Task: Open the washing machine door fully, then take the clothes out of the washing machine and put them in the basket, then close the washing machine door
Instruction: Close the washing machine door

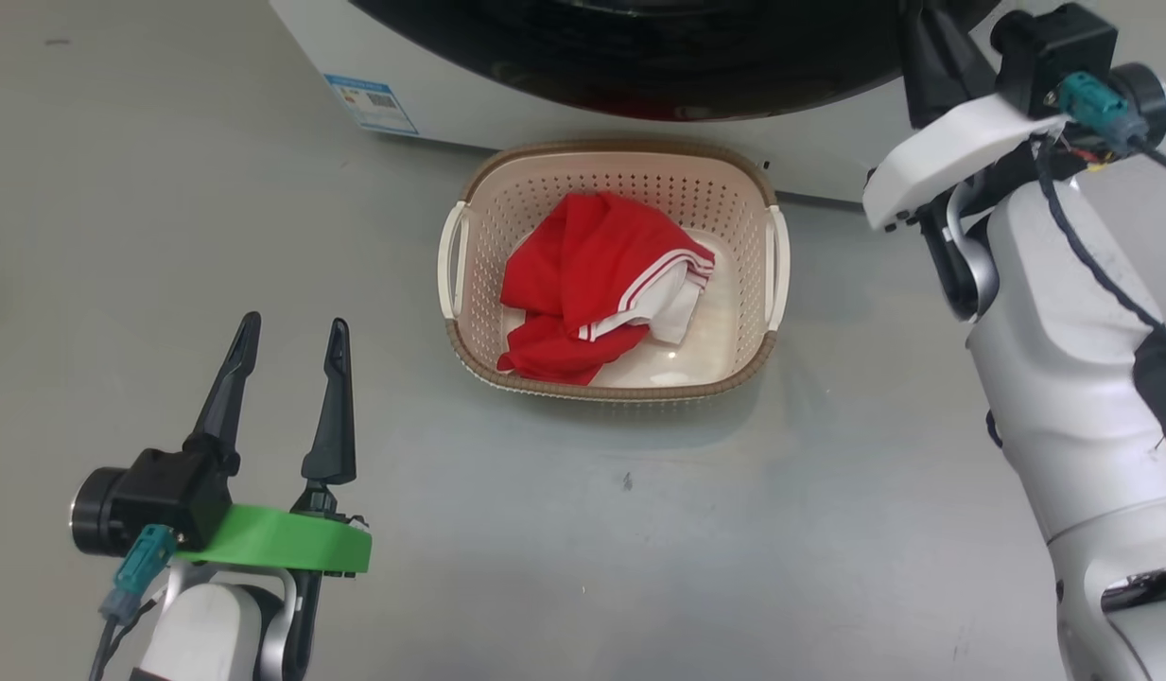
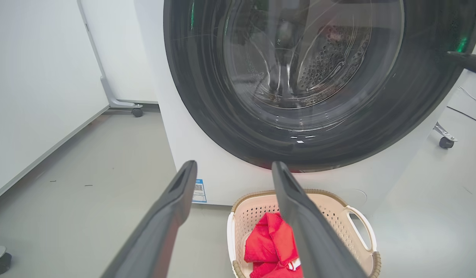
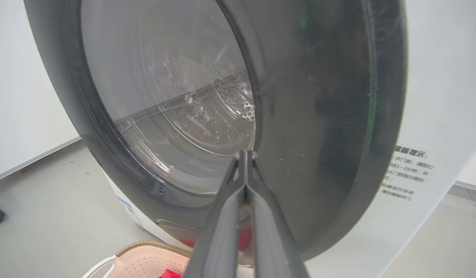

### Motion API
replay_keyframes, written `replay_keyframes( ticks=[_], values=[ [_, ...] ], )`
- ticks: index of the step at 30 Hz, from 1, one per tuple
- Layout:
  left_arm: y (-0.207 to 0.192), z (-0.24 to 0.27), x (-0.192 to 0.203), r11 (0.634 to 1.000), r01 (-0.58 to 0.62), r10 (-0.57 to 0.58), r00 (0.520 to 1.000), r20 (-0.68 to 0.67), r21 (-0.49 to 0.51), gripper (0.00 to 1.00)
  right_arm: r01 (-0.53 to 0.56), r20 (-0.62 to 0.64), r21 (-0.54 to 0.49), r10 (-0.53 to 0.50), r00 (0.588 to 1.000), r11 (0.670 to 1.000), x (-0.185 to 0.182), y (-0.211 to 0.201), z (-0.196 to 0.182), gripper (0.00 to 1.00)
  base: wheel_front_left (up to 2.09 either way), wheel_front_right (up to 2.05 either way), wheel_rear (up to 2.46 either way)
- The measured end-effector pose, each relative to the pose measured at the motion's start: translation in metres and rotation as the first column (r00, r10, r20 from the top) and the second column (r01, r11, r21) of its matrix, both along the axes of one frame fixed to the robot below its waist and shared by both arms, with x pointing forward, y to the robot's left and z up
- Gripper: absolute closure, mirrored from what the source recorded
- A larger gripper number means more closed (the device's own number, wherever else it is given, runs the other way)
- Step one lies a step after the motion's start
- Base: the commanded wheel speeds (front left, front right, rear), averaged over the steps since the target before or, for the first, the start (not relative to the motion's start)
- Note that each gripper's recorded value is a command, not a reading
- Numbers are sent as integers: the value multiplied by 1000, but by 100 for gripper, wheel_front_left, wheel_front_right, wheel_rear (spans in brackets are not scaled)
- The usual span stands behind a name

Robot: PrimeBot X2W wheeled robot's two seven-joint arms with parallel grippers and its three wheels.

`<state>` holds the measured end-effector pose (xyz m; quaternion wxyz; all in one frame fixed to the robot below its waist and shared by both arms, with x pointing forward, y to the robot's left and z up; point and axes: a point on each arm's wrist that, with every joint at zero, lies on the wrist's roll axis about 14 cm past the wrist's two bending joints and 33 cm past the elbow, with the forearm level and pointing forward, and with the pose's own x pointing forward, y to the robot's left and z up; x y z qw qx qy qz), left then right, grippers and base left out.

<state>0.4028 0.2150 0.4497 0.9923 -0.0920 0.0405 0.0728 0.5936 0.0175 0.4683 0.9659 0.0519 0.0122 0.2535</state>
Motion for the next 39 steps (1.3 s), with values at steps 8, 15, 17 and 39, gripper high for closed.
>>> replay_keyframes(
  ticks=[8, 15, 17, 39],
  values=[
    [-7, 13, -2, 1000, 22, -21, 999, 38, -5, 0, 37, -27, 42, -36, 999, 998, -37, -19, 2, 0, 0, 0, 0],
    [-17, 22, -10, 999, 51, -50, 997, 60, -17, 0, 65, -22, 61, -64, 998, 996, -67, -34, 12, 0, 0, 0, 0],
    [-19, 22, -11, 998, 55, -54, 997, 61, -19, 0, 70, -26, 60, -69, 997, 996, -72, -37, 11, 0, 0, 0, 0],
    [-57, 28, -47, 982, 185, -183, 982, 50, -35, 0, 238, -94, 74, -231, 968, 968, -185, -101, 2, 0, 0, 0, 0]
  ],
)
